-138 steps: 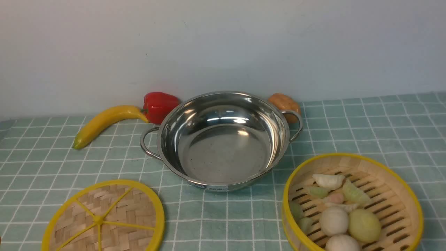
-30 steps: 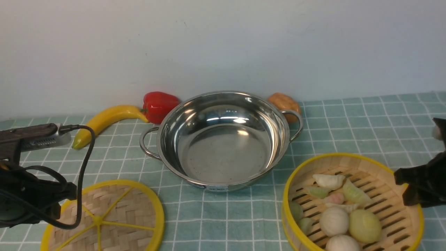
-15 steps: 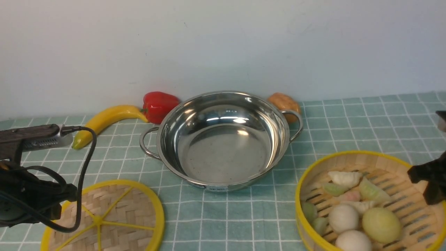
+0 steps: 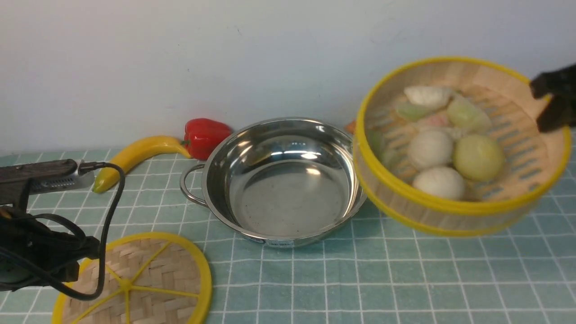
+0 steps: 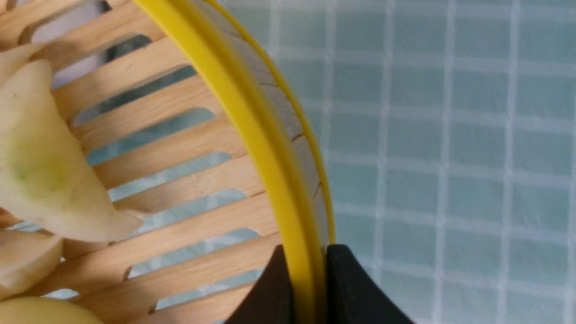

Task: Place the steamer in the pot on the blue tablecloth, and put the lid on the steamer.
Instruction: 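Place the bamboo steamer basket of food into the steel pot with the right gripper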

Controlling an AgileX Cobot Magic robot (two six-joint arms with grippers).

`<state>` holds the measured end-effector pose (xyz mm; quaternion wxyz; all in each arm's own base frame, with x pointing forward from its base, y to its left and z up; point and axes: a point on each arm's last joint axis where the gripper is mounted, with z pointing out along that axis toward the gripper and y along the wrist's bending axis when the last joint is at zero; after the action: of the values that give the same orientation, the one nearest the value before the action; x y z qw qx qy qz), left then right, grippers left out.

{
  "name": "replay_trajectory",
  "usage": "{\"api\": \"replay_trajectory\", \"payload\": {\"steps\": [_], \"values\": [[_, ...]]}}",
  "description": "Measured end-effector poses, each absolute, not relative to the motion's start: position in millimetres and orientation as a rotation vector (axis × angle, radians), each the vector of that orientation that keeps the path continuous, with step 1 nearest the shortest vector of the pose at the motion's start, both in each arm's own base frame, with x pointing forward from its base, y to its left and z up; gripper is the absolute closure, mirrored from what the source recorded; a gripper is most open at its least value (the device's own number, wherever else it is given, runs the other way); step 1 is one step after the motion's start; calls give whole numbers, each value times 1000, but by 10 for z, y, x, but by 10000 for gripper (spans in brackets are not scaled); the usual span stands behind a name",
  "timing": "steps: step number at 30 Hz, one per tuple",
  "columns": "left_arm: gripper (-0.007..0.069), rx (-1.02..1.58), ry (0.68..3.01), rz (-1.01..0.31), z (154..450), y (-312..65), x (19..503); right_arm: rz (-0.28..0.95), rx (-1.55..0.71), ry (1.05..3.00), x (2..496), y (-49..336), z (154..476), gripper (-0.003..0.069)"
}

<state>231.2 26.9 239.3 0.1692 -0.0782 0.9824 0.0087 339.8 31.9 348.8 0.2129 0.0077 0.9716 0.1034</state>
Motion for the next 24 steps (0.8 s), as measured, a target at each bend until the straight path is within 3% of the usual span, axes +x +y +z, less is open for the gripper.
{"api": "replay_trajectory", "payload": {"steps": [4,11,16,24], "values": [[382,-221,2783,25,2395,270,2320,386,-132,2674,4038,1118,3367,574],[382,-221,2782,24,2396,269,2321,432,-253,2646,4575,1950,2902,574],[382,-221,2782,24,2396,269,2321,411,-286,2648,4733,2163,2620,574],[382,-219,2749,25,2406,273,2349,330,-298,2719,4848,2173,2193,574]]}}
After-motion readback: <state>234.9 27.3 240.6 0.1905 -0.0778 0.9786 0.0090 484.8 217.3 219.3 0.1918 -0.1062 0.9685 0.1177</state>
